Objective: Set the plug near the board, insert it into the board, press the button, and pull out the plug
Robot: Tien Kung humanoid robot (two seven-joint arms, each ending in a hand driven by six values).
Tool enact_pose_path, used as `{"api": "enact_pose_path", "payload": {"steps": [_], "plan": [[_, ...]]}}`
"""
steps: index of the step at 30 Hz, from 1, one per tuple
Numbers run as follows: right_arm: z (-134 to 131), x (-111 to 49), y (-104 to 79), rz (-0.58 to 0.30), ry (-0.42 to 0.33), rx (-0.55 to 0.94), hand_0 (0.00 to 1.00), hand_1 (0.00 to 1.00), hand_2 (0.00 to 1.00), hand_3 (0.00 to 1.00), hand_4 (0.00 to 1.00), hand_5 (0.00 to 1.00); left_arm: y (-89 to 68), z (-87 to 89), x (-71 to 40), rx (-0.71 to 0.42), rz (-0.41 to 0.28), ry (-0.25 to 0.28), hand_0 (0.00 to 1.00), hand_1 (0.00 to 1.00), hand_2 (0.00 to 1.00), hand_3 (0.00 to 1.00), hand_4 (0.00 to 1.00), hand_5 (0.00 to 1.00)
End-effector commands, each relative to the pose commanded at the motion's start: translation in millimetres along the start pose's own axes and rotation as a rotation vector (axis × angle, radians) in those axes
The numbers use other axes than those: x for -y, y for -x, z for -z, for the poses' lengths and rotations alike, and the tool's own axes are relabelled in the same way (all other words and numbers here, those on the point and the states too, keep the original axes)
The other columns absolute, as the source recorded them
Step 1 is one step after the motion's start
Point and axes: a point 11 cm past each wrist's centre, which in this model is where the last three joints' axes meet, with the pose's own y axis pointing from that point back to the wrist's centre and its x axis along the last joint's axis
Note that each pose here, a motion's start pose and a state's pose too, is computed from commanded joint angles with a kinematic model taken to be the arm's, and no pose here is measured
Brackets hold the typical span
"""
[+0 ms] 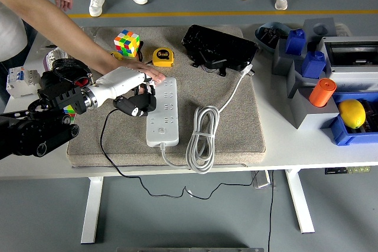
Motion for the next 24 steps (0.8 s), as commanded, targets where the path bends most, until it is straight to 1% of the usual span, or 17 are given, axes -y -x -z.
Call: {"api": "enact_pose_path", "payload": {"steps": [18, 19, 24], "plan": [[0.3, -0.1, 0.1, 0.001, -0.001, 0.0, 0.722, 0.723, 0.712, 0.605, 0.998, 0.624, -0.3, 2.8, -0.8, -0.004, 0.016, -0.008, 0.363, 0.381, 0.387, 0.52, 0.882, 0.111], [0.2, -0.1, 0.1, 0.001, -0.001, 0.0, 0.721, 0.723, 0.713, 0.605, 0.998, 0.624, -0.5, 2.6, -0.6, -0.006, 0.015, -0.006, 0.394, 0.418, 0.429, 0.53, 0.891, 0.118], [0.4, 0.0, 0.6, 0.002, -0.002, -0.001, 0.721, 0.723, 0.713, 0.605, 0.998, 0.624, -1.8, 2.4, 0.0, -0.017, 0.009, -0.008, 0.394, 0.418, 0.429, 0.53, 0.891, 0.118]]}}
